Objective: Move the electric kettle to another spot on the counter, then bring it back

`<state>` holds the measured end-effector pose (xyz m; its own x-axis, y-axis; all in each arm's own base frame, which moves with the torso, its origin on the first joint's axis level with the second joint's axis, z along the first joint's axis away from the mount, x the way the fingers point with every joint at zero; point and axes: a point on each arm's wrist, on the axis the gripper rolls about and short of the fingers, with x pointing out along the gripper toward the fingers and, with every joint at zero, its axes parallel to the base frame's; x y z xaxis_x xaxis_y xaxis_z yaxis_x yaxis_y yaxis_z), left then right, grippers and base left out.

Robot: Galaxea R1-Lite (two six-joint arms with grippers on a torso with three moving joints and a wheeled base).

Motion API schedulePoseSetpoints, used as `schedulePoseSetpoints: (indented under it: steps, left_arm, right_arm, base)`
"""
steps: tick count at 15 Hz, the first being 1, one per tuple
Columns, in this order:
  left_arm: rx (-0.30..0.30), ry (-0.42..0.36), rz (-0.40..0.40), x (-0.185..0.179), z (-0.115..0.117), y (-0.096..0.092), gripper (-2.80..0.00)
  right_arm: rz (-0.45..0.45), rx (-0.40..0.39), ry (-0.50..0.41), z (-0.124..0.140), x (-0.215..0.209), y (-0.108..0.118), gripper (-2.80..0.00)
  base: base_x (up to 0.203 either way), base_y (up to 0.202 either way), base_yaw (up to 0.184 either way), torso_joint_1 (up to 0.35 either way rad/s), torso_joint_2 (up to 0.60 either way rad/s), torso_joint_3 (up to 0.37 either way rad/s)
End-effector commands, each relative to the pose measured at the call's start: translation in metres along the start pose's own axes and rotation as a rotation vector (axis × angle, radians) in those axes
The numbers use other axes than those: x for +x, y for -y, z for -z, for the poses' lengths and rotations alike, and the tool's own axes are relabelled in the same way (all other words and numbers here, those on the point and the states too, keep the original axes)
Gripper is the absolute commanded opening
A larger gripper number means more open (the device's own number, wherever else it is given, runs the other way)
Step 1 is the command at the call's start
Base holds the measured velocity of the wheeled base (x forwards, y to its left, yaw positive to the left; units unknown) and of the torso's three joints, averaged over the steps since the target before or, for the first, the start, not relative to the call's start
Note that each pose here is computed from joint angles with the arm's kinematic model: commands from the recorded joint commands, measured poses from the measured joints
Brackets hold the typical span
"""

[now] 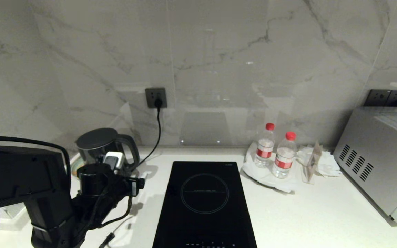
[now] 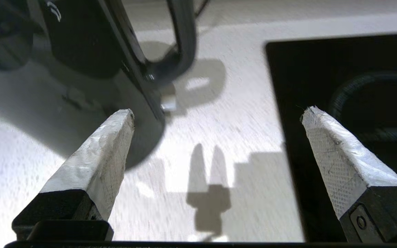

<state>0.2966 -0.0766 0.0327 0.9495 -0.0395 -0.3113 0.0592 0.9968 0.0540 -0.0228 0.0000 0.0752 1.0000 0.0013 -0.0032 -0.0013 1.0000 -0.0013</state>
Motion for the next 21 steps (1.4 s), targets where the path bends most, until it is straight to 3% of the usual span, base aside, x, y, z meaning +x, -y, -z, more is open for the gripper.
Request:
schedulePoseSetpoints:
  steps: [1, 4, 10, 14, 17, 18, 21]
  left_arm:
    - [-0.014, 0.032, 0.024, -0.026, -0.011, -0.005, 0.0]
    - [-0.043, 0.111, 0.027, -0.047, -0.023, -0.01, 0.0]
    - [-0.075, 0.293, 0.065, -0.113, -0.074, -0.017, 0.0]
    - [-0.09, 0.264, 0.125, -0.168, -0.091, -0.018, 0.0]
    - [-0.077, 0.193, 0.103, -0.204, -0.091, -0.029, 0.0]
    - [-0.072, 0.166, 0.075, -0.218, -0.092, -0.034, -2.8]
    - [-0.078, 0.158, -0.015, -0.259, -0.1, -0.049, -2.8]
  right_arm:
    - [0.0, 0.0, 0.0, 0.0, 0.0, 0.0, -2.8]
    - [0.0, 0.0, -0.001, 0.0, 0.0, 0.0, -2.8]
    - [0.0, 0.0, -0.001, 0.0, 0.0, 0.0, -2.8]
    - [0.0, 0.0, -0.001, 0.0, 0.0, 0.0, -2.8]
    - [0.0, 0.0, -0.001, 0.0, 0.0, 0.0, -2.8]
    - [0.0, 0.0, -0.001, 0.0, 0.0, 0.0, -2.8]
    - [0.0, 0.0, -0.001, 0.0, 0.0, 0.0, -2.8]
  base:
    - [0.0, 0.0, 0.0, 0.0, 0.0, 0.0]
    - [0.0, 0.0, 0.0, 0.0, 0.0, 0.0]
    - [0.0, 0.0, 0.0, 0.0, 0.0, 0.0]
    - [0.0, 0.0, 0.0, 0.0, 0.0, 0.0]
    - [0.0, 0.0, 0.0, 0.0, 0.0, 0.0]
    - [0.0, 0.0, 0.0, 0.0, 0.0, 0.0]
    - [0.0, 0.0, 0.0, 0.0, 0.0, 0.0]
